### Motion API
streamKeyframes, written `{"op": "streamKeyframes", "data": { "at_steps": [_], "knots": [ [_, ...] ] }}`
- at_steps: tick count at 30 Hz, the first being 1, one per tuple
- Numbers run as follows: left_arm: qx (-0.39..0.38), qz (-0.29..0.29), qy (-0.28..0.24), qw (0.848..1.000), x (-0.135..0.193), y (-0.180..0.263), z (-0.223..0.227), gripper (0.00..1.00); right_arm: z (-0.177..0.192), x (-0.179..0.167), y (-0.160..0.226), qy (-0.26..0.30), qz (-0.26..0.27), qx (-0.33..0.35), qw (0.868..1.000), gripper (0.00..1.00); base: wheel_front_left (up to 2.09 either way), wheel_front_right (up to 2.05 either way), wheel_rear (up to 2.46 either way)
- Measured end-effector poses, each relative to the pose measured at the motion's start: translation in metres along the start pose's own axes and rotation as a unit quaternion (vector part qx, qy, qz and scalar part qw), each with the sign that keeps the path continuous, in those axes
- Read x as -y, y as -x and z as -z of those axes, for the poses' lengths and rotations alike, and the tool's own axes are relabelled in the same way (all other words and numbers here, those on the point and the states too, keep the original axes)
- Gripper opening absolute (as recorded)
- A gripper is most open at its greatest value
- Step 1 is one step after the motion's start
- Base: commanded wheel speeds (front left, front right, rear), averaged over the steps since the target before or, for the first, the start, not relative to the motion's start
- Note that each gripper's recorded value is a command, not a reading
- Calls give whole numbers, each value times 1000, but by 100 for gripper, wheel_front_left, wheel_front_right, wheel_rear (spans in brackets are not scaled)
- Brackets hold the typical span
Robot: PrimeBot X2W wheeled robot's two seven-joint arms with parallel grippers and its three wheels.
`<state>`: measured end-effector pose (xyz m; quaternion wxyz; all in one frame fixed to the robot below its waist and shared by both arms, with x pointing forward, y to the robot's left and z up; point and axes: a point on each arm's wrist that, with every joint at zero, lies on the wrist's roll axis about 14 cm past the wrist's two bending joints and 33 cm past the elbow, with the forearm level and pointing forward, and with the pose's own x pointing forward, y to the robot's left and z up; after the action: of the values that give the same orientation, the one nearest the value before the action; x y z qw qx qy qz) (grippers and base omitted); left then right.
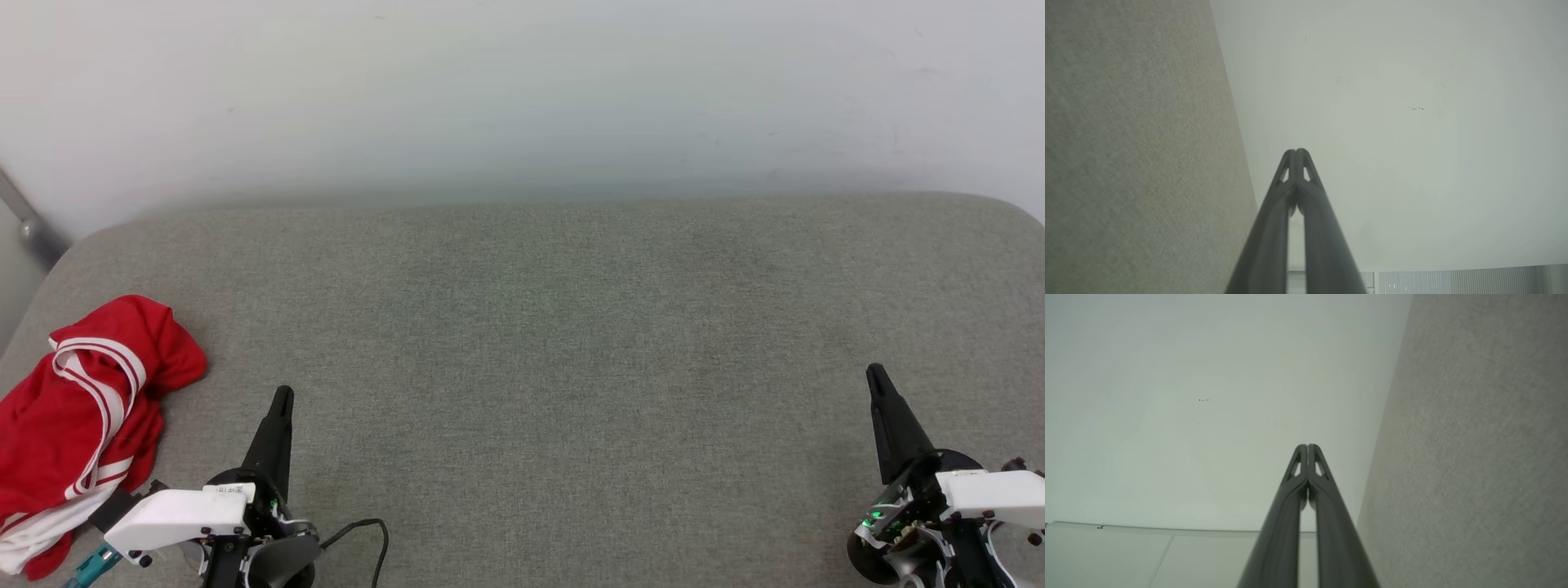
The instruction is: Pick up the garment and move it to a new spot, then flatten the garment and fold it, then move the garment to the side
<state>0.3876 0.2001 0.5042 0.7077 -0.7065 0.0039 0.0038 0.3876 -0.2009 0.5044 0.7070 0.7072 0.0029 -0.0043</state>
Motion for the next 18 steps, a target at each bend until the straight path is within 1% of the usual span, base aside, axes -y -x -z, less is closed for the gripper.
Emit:
{"op": "streamKeyframes", "data": {
  "at_steps": [8, 9, 13, 18],
  "knots": [
    [0, 0, 0, 1000, 0, 0, 0, 0, 0, 0, 0, 0, 0, 0, 1000, 0, 0, 0, 0],
    [0, 0, 0, 1000, 0, 0, 0, 100, 0, 0, 0, 0, 0, 0, 1000, 100, 0, 0, 0],
    [1, -24, 4, 1000, -17, 7, 2, 100, 1, 16, 7, -3, 23, 1, 1000, 100, 0, 0, 0],
    [0, -23, 2, 1000, -16, 7, 7, 100, 4, 15, 7, 3, 22, 2, 1000, 100, 0, 0, 0]
  ]
}}
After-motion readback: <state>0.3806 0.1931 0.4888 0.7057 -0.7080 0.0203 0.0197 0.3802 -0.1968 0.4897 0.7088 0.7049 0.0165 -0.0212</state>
